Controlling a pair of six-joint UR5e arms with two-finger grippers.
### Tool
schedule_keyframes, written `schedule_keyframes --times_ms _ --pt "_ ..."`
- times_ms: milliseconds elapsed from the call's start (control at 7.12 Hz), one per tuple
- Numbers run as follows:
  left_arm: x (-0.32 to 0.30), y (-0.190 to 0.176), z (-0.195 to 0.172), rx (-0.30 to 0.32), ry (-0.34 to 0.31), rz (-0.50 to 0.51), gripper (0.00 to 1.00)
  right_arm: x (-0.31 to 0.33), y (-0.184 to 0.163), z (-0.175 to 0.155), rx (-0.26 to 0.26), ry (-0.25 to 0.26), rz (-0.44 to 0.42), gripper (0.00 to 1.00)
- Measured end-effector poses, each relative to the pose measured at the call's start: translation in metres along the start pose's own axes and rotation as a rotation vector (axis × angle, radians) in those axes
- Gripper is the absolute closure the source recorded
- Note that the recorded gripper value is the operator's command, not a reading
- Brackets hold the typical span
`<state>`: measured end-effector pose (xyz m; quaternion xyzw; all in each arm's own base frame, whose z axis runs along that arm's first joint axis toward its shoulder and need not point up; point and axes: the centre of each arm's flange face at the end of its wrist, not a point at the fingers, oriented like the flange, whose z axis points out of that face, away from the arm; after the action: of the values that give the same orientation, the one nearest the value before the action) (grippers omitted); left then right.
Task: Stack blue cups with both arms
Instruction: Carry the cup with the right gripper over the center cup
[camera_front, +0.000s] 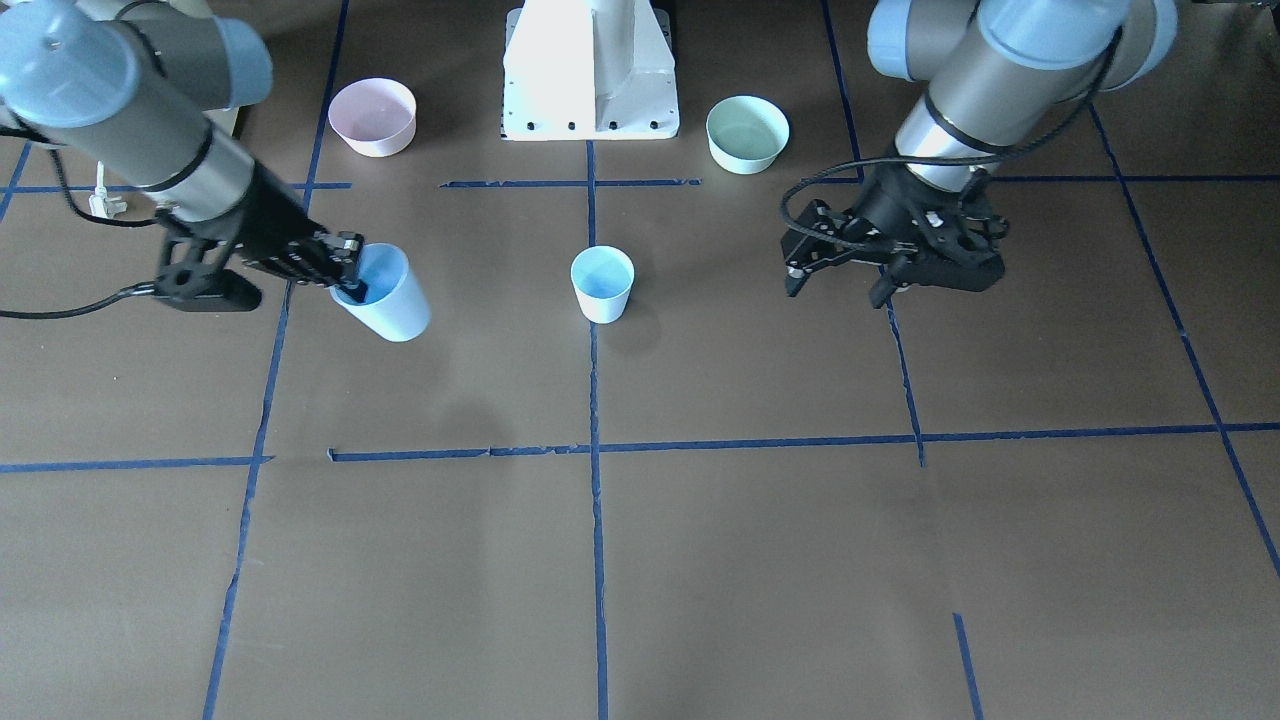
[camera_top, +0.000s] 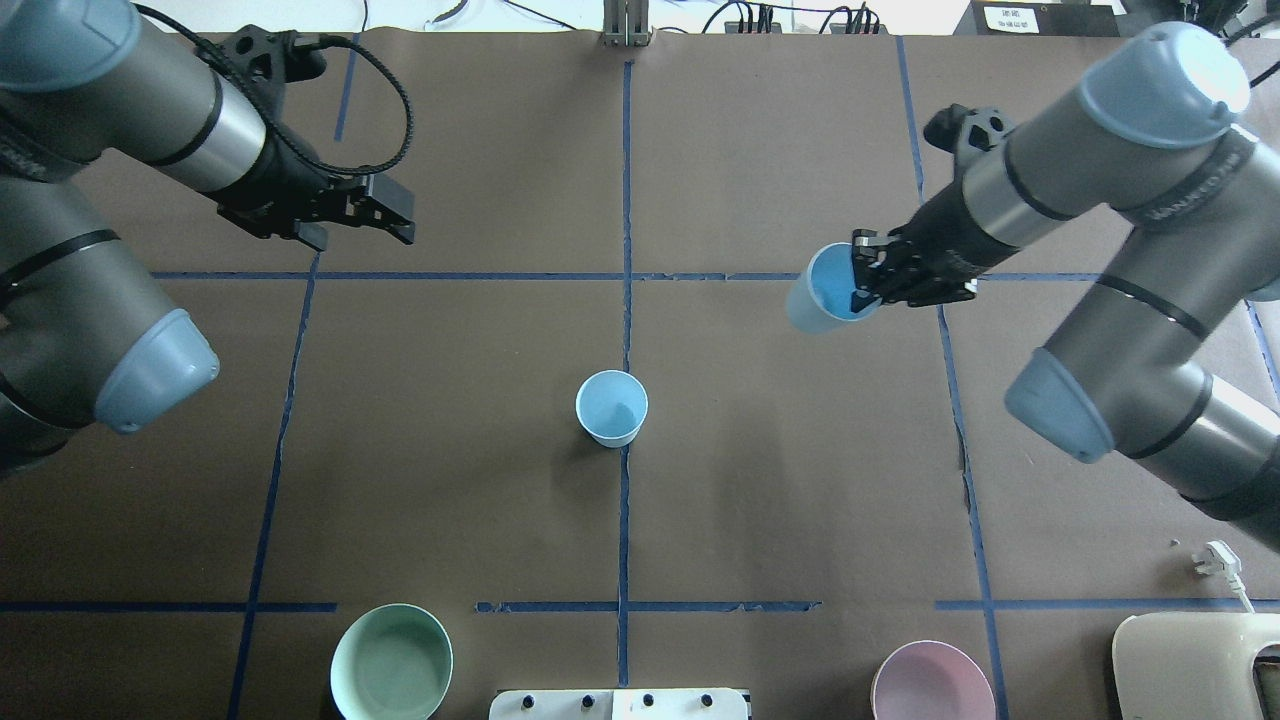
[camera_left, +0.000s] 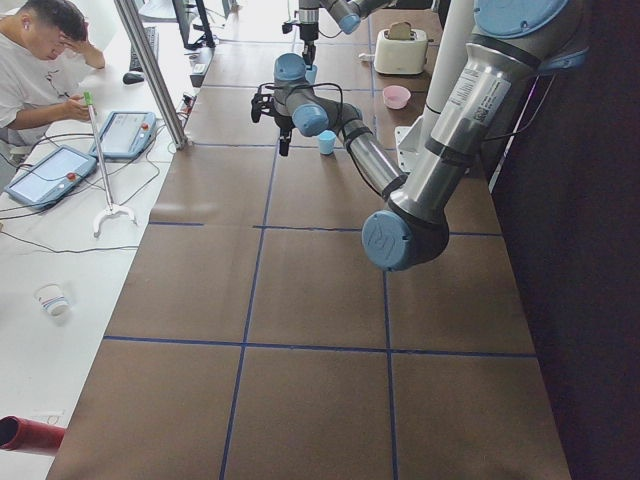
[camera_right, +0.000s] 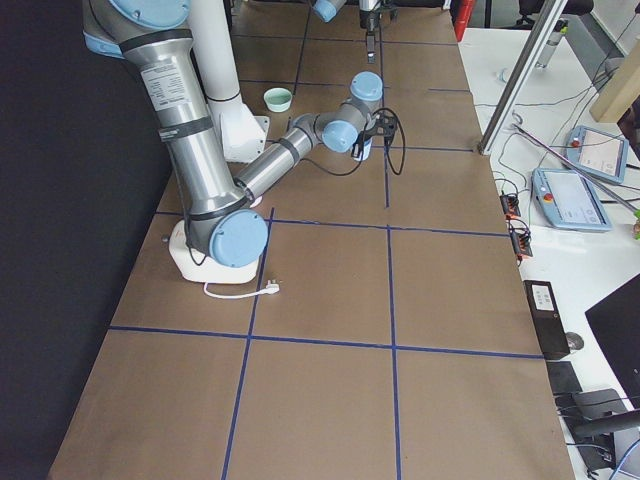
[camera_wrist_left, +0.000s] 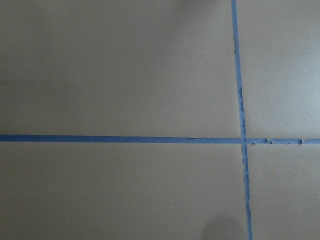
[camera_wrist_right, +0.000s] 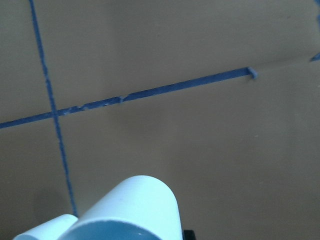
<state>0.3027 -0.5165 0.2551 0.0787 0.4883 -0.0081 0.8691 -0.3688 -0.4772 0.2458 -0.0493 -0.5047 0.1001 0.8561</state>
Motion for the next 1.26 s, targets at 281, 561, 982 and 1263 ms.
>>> schedule_keyframes --times_ms 281,561,982,1263 --pt "-0.031 -0.006 -0.009 -0.004 -0.012 0.016 0.0 -0.097 0.049 0.024 0.014 0.014 0.06 1.0" --pt "-0.042 -0.004 -0.007 -0.011 -0.02 0.011 0.0 -0.137 0.076 0.05 0.025 0.03 0.076 1.0" --pt "-0.044 -0.001 -0.001 -0.021 -0.025 0.012 0.0 -0.146 0.092 0.077 0.016 0.061 0.078 1.0" --pt "-0.041 -0.002 -0.002 -0.019 -0.023 0.014 0.0 -0.143 0.095 0.086 0.009 0.075 0.079 1.0"
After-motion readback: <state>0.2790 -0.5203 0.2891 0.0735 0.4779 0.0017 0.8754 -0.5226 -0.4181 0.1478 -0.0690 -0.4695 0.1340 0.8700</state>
